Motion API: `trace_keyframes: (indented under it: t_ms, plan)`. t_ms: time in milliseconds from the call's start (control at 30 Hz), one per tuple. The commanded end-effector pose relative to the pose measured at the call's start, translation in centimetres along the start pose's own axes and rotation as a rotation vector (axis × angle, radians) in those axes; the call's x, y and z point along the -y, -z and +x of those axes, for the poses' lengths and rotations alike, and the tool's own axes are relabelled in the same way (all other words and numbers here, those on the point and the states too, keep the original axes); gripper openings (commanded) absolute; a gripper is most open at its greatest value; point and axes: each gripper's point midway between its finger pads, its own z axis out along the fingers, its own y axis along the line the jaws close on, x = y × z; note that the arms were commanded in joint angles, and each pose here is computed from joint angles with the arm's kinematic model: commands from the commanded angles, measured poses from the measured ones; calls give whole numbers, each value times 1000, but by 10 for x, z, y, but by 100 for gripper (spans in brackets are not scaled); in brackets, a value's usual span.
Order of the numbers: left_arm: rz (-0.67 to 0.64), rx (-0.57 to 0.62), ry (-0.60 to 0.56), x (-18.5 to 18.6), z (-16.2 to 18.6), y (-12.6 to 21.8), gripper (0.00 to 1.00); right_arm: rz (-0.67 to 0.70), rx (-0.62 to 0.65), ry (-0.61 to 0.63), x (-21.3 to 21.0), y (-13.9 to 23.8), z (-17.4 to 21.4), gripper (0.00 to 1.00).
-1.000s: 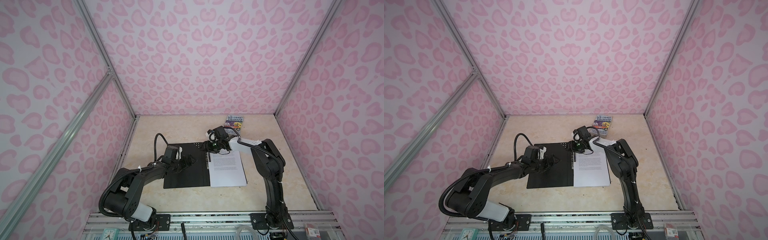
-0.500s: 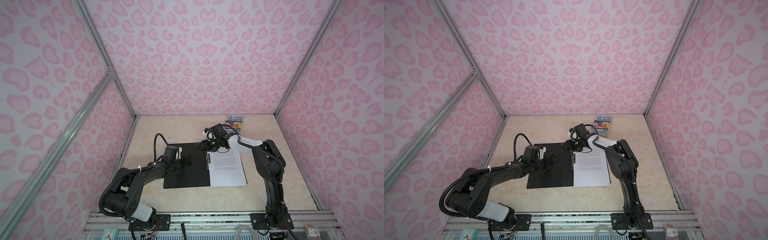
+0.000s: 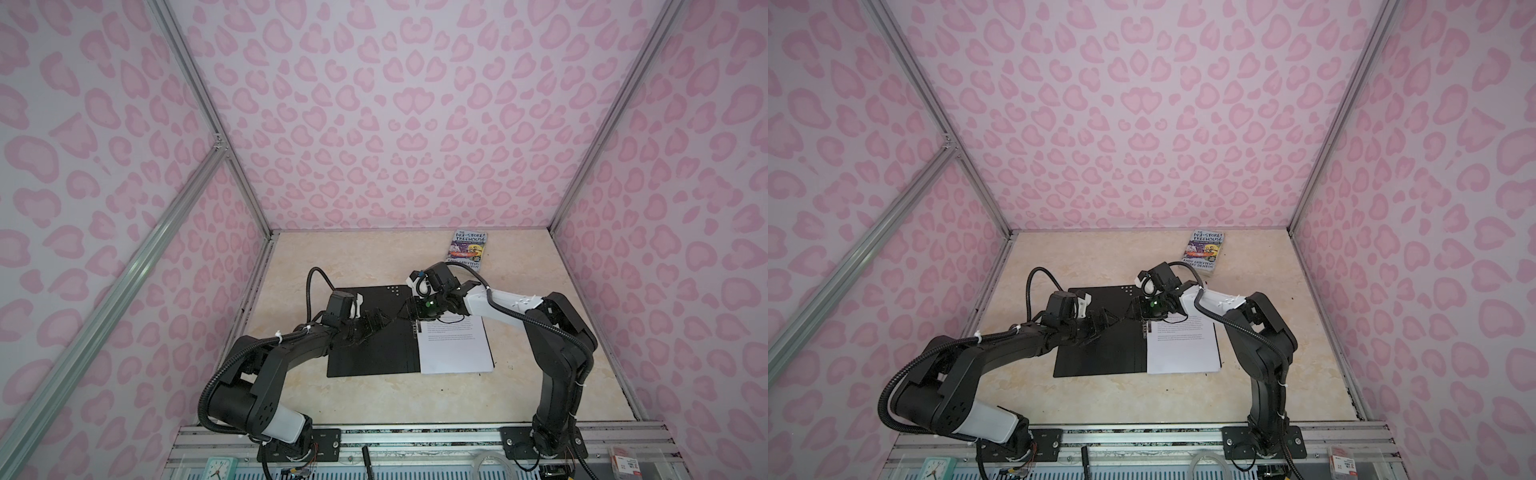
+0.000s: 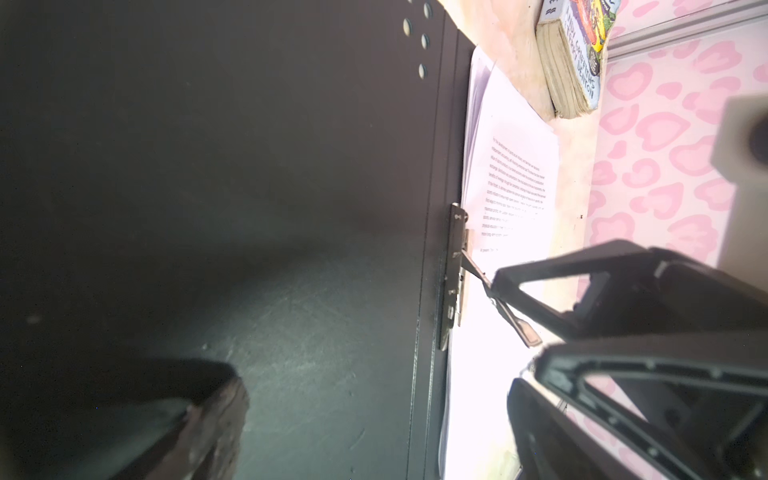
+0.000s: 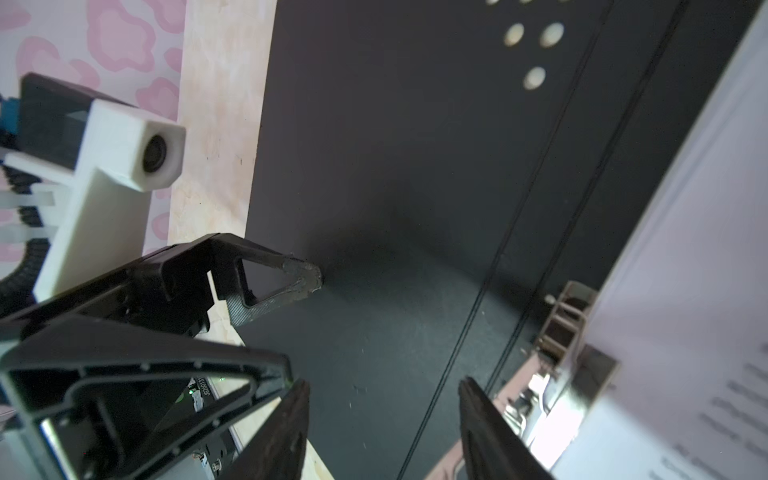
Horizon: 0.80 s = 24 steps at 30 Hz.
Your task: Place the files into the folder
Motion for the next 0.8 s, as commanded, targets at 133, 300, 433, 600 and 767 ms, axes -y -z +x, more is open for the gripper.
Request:
trace_keyframes:
  t_ms: [133, 300, 433, 600, 767]
  plan:
    - [-22, -13, 11, -6, 5, 3, 99, 18, 106, 46, -23, 26, -22, 59]
    - [-9, -5, -4, -2, 4, 6, 99, 35, 227, -9, -31, 51, -35, 72]
    - [15, 9, -18, 4, 3, 9, 99, 79, 304, -56, -31, 67, -29, 93]
    - [15, 17, -21, 5, 2, 12, 99, 102, 494, -258, -6, 91, -23, 98]
    - [16, 11, -19, 5, 3, 11, 99, 130, 534, -476, 13, 78, -3, 88]
